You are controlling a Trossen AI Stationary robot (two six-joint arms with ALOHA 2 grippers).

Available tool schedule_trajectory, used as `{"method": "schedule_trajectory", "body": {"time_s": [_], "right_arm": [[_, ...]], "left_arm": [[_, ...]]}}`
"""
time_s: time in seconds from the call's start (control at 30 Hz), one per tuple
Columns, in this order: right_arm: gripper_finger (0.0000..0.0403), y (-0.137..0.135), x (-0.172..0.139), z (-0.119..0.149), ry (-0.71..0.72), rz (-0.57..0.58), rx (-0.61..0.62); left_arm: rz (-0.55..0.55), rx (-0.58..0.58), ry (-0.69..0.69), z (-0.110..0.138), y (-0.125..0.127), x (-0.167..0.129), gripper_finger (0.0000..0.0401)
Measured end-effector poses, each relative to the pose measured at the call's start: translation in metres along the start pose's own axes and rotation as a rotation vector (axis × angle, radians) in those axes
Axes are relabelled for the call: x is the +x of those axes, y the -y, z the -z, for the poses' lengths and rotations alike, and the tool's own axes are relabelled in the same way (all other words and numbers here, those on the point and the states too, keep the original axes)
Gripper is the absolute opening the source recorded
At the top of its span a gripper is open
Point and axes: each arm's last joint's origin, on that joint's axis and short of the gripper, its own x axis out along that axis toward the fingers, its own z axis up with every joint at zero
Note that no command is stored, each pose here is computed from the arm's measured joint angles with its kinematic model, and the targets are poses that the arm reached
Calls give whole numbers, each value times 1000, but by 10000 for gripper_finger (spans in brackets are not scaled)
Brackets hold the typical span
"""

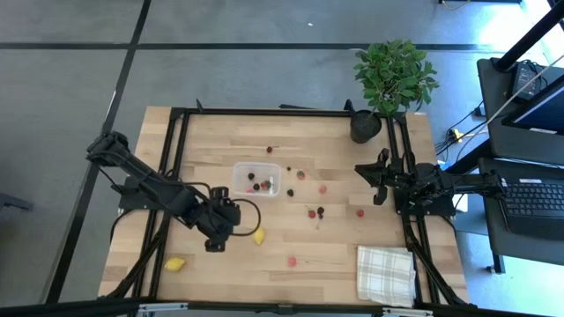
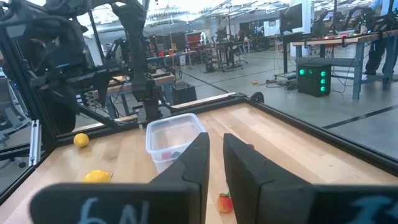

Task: Pick and placing Produce into tupperware
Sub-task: Put the top lemon into the transparent bin

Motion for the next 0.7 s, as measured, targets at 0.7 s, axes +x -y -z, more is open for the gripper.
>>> {"method": "schedule_trajectory", "body": {"time_s": [0.7], "right_arm": [[51,0,0,-1,10,-1,7]], "left_arm": [[-53,303,59,-36,8,69,314]]}}
